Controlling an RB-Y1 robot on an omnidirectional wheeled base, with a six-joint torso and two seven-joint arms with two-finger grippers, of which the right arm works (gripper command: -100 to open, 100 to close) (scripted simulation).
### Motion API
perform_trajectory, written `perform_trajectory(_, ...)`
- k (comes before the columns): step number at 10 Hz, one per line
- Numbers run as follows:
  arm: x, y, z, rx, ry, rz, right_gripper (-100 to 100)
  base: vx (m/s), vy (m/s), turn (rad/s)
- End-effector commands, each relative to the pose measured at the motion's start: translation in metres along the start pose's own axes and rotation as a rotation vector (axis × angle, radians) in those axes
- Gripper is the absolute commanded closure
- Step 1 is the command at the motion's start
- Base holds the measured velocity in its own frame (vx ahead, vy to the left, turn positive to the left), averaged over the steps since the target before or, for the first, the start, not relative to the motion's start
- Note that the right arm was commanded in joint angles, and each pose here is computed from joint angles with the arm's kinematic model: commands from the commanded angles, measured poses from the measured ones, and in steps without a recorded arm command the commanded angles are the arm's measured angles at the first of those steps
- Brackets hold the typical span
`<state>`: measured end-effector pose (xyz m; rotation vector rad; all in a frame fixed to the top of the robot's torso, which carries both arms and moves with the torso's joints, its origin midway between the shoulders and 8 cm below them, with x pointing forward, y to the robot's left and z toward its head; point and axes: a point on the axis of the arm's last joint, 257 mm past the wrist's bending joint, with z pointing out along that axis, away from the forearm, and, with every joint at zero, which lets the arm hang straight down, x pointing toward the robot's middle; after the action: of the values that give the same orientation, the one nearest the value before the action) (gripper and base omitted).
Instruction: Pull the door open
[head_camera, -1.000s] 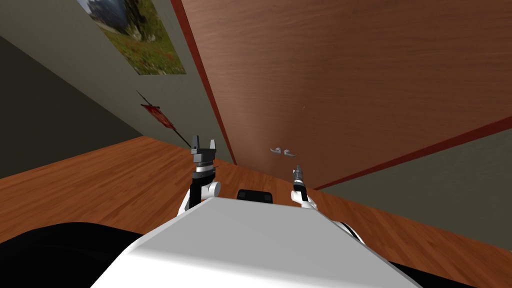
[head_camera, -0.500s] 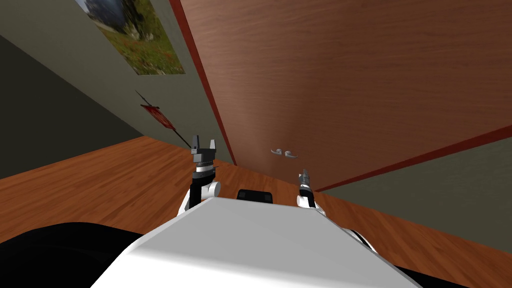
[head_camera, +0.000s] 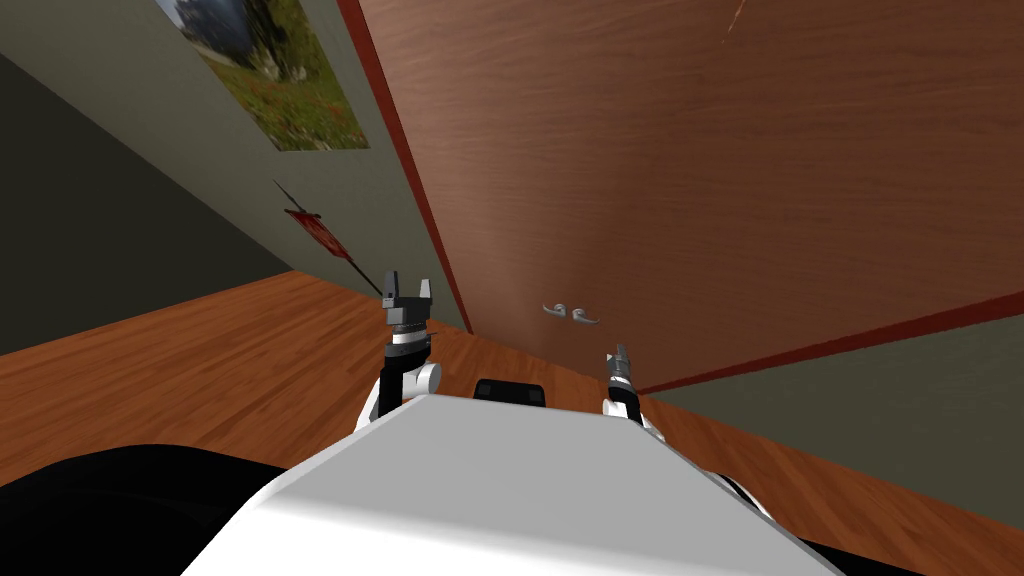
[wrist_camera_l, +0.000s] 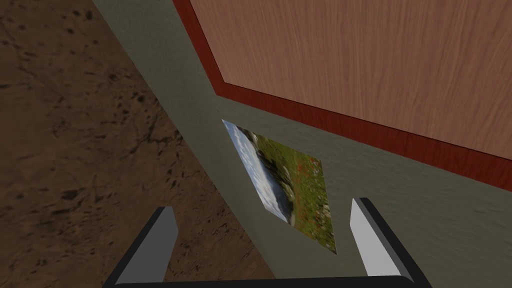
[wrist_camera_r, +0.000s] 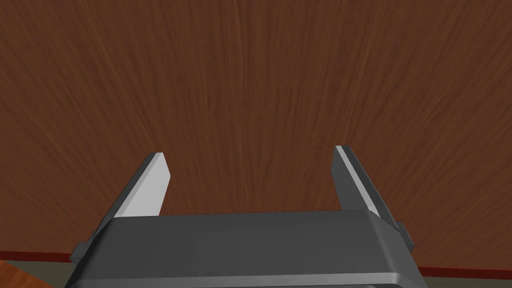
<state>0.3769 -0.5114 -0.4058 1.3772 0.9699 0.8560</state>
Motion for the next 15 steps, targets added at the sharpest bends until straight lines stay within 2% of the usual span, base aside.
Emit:
perform_trajectory(1, -0.005, 0.001, 0.0004, -0.003, -0.003, 0.002, -100, 0.120, -0.060, 0.028)
perform_trajectory(5, 0.023, 0.010, 0.0094, -0.034, 0.042, 0.033, -100, 0.160, -0.036, 0.119)
perform_trajectory(6, 0.045, 0.016, 0.0150, -0.051, 0.072, 0.050, -100, 0.201, 0.061, 0.175)
perform_trajectory(7, 0.035, 0.014, 0.0128, -0.043, 0.056, 0.042, -100, 0.098, 0.033, 0.046)
perform_trajectory(8, 0.035, 0.014, 0.0128, -0.043, 0.056, 0.042, 100, -0.014, -0.006, -0.041)
perform_trajectory(13, 0.035, 0.014, 0.0128, -0.043, 0.056, 0.042, 100, -0.018, -0.004, 0.005)
perform_trajectory(14, 0.017, 0.009, 0.0071, -0.027, 0.035, 0.029, 100, -0.107, -0.013, 0.029)
perform_trajectory(15, 0.017, 0.009, 0.0071, -0.027, 0.035, 0.029, 100, -0.154, -0.021, 0.029)
